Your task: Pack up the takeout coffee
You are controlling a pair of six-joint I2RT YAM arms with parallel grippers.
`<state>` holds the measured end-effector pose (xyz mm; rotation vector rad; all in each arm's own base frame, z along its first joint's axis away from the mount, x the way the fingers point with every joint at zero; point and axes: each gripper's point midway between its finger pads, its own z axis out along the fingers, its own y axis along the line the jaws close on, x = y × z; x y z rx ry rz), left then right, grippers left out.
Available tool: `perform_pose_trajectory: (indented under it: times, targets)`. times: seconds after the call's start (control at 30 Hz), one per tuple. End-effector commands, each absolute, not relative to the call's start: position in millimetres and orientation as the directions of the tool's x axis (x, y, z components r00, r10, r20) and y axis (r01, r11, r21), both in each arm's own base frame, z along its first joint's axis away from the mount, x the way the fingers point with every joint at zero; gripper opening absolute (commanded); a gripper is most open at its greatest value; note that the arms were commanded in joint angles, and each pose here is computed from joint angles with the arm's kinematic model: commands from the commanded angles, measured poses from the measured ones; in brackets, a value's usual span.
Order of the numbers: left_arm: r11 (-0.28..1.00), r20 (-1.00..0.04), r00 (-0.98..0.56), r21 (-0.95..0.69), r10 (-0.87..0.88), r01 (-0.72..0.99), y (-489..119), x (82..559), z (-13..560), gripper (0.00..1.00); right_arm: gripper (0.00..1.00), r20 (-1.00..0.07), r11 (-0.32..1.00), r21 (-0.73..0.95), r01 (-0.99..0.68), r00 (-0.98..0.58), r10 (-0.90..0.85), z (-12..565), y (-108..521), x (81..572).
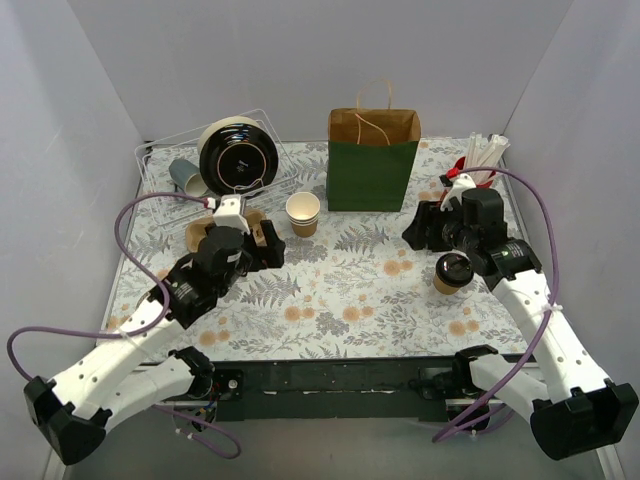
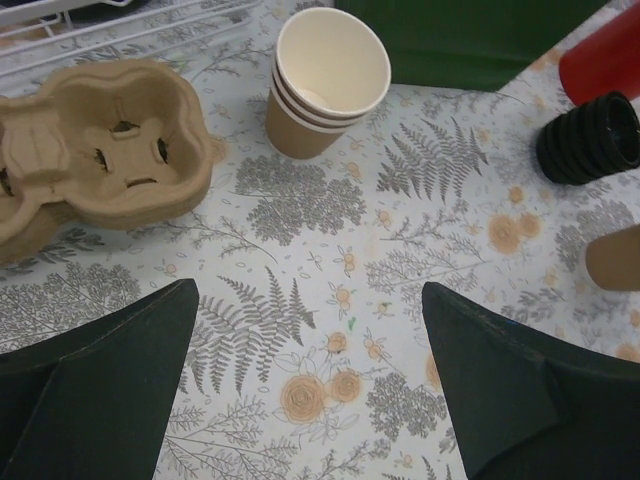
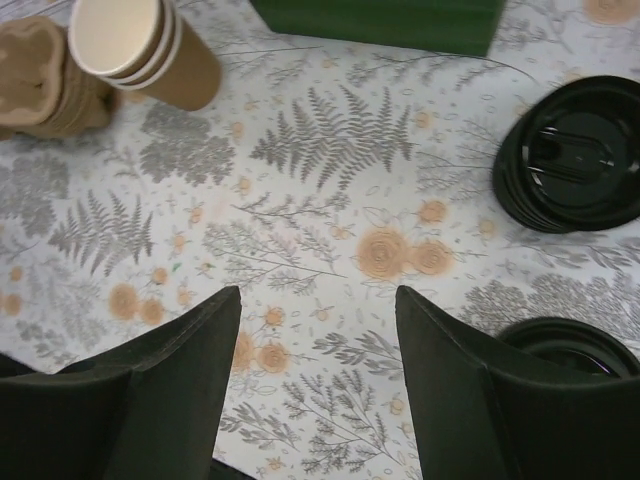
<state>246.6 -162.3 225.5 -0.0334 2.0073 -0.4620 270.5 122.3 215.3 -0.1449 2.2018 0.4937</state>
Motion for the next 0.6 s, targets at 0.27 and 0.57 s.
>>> perform_pose_trajectory:
  times: [0.27,0.57]
  targets:
    - [0.966,-0.823,-0.515,-0.148,-0.239,-0.211,-93,317,215,0.79,0.7,-0.831,0.753,0.389,-0.53,-0.554,0.04,248,174,245]
    - [0.944,-0.711,-0.628,-0.169,-0.315,-0.282,-64,348,166,0.71,0.69,-0.871,0.776,0.356,-0.521,-0.485,0.074,256,164,243]
